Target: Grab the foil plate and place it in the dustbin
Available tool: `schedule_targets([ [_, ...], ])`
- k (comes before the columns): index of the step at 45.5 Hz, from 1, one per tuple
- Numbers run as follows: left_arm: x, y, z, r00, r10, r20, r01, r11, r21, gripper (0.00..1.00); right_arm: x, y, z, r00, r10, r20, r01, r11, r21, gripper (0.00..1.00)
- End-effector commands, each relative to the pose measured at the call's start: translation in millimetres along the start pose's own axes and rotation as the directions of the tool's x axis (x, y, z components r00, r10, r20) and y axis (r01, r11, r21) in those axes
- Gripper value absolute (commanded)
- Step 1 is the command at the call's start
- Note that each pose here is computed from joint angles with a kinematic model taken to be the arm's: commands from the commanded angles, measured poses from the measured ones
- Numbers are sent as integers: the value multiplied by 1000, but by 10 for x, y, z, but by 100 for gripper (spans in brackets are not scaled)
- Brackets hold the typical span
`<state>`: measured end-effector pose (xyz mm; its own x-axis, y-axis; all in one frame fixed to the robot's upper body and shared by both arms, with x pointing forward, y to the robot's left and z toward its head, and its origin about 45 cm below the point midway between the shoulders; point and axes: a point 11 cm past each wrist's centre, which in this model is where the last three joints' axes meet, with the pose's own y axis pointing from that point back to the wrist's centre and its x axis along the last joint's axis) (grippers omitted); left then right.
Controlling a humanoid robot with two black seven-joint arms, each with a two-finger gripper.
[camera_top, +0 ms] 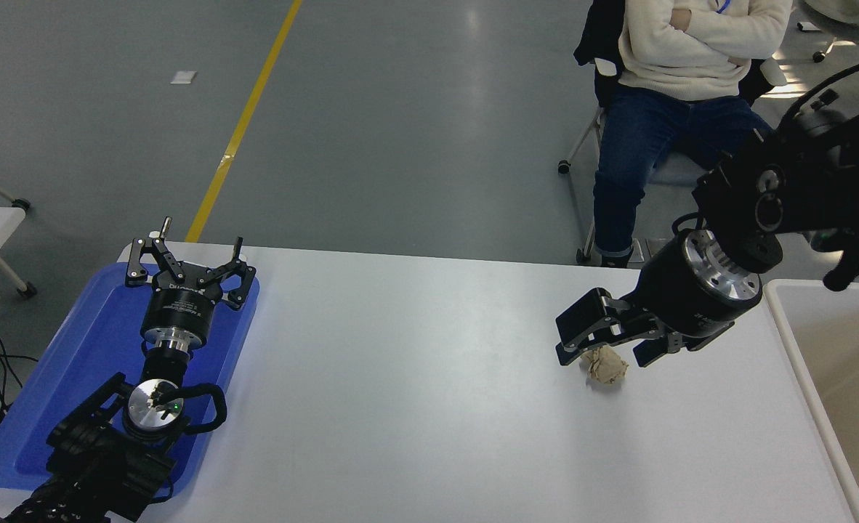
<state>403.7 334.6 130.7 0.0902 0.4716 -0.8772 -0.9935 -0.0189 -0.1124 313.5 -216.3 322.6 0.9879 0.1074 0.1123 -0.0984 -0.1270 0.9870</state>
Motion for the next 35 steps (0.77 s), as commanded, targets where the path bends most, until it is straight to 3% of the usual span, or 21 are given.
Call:
schedule_targets([
  [1, 4, 1, 1, 1000, 1, 0, -1, 1000, 0, 100, 23, -11, 64, 999, 14, 38, -11, 996, -85, 100],
  [13, -1, 0, 0, 1000, 0, 0, 0, 1000, 0, 100, -2, -20, 61, 994, -16, 110, 22, 999, -50, 100],
  [35, -1, 0, 0, 1000, 0, 0, 0, 1000, 0, 100, -2, 28, 58, 995, -25, 100, 30, 998, -49, 100],
])
